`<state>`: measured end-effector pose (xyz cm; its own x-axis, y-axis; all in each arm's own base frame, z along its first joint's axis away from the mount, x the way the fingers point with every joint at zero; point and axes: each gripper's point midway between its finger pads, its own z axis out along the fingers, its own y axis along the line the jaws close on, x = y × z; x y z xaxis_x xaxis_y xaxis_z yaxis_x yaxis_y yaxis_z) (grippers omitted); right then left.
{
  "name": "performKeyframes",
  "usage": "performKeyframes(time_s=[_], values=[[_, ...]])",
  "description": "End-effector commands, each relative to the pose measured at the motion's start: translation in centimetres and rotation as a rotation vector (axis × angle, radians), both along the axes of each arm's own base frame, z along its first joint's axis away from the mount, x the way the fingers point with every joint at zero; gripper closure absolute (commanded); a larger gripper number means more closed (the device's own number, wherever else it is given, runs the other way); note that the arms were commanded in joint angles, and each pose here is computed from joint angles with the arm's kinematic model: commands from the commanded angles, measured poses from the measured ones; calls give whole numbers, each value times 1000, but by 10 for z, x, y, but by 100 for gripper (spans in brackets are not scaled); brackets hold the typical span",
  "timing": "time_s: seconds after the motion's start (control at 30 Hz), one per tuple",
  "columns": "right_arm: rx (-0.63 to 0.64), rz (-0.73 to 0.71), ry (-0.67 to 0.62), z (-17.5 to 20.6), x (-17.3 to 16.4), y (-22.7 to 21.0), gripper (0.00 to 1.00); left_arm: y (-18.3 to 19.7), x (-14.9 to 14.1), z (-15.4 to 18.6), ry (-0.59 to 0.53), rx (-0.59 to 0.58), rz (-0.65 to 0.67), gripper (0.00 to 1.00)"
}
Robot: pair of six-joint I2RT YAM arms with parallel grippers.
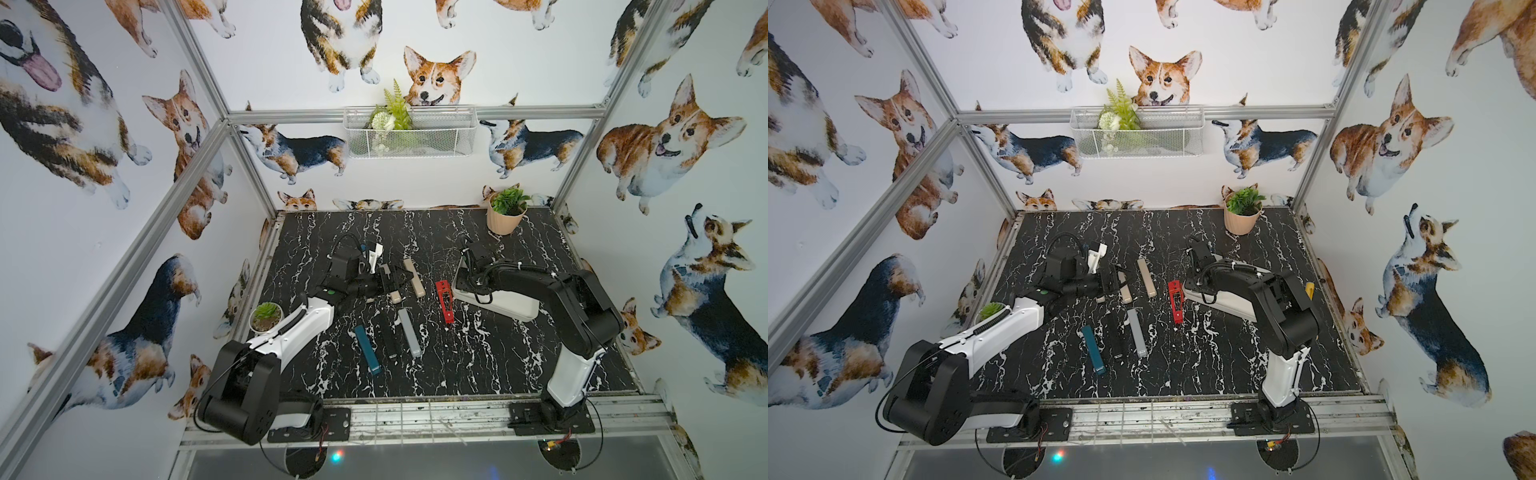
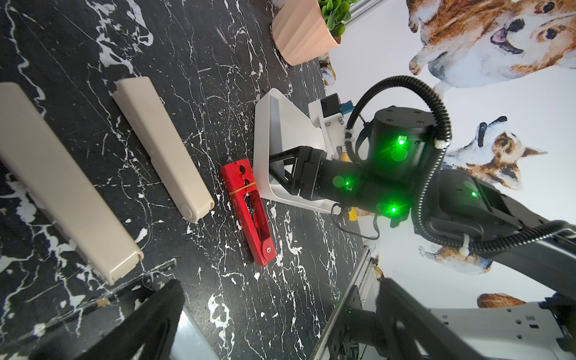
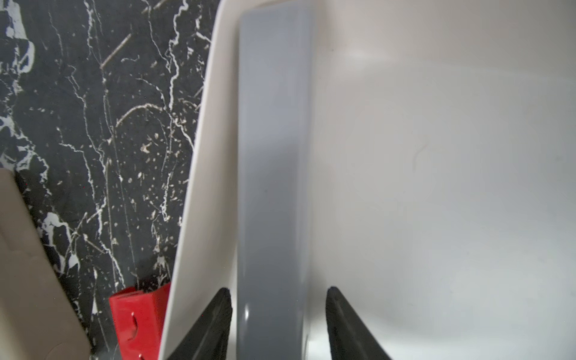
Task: Put the pruning pliers into the storage box
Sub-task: Place the pruning pliers in the storage box.
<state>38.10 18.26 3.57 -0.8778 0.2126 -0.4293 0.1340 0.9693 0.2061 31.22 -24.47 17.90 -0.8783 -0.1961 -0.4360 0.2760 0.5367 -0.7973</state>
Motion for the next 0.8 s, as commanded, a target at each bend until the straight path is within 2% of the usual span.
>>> performKeyframes(time_s=[0.0, 0.2, 0.33, 0.43, 0.53, 0.67, 0.77], values=[[10, 9, -38, 10, 5, 2, 45, -1, 1, 1, -8, -6, 3, 0], [25, 11, -90, 31, 5, 0, 42, -2, 0, -4, 3, -8, 4, 0], [-23, -3, -132, 46, 2, -13, 44, -3, -1, -6, 6, -9, 3, 0], [-39, -15, -135, 47, 1, -23, 53, -3, -1, -7, 6, -7, 4, 0], [-19, -32, -121, 42, 0, -29, 68, -3, -1, -6, 7, -10, 6, 0], [0, -51, -116, 34, -1, -35, 77, -4, -1, -4, 7, -17, 6, 0], [24, -60, -104, 27, 1, -36, 77, -4, -1, -4, 9, -12, 5, 0]])
